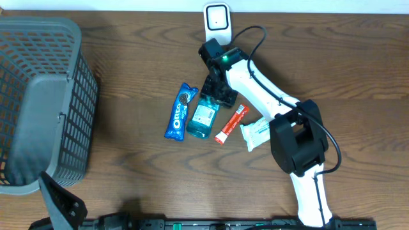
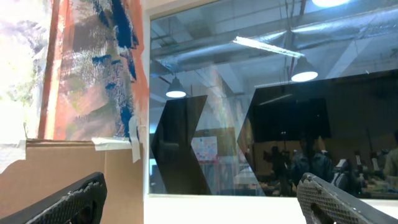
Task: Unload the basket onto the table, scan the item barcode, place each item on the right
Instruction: 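Close right gripper on the bottle cap and lift the bottle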
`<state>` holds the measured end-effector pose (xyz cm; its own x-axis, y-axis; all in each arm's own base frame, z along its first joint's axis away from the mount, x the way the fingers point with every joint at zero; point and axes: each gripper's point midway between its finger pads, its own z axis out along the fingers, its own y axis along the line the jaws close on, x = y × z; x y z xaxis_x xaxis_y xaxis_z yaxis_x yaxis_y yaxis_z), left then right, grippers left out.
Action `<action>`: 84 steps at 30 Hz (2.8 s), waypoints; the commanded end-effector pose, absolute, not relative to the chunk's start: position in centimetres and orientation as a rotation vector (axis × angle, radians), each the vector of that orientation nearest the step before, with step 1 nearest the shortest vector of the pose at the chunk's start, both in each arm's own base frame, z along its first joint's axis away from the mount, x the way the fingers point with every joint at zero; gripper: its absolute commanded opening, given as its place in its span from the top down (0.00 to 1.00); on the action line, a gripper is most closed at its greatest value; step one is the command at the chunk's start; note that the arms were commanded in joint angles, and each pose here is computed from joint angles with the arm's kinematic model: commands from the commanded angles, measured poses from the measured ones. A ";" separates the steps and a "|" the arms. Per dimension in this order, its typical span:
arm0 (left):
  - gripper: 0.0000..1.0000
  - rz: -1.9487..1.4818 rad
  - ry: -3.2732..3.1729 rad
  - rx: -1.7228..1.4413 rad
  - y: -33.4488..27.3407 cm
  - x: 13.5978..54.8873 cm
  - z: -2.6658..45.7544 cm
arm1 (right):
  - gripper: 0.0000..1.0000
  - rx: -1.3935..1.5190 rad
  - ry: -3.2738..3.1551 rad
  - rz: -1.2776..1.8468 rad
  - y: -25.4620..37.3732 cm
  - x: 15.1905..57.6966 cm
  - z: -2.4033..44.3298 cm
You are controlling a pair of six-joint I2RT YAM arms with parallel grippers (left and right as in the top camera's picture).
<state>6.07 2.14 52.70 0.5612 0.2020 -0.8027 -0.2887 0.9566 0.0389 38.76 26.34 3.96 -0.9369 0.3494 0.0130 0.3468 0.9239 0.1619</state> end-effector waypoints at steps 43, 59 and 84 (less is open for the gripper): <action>0.02 0.327 0.726 -0.049 1.1 2.4 56.4 | 0.36 0.264 3.070 0.102 27.6 39.5 -0.9; 0.02 0.327 0.722 -0.049 0.6 -0.3 54.5 | 0.08 0.815 3.140 0.007 26.7 35.7 -0.6; 0.02 0.324 0.742 -0.048 0.6 -0.5 53.7 | 0.56 0.480 2.958 0.055 26.5 42.1 2.2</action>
<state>-0.68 0.80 53.83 0.6940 0.2690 -0.6679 -0.3147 0.9476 0.0547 39.70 26.75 0.75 -0.9191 0.3902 -0.0551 0.3879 0.9205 0.0481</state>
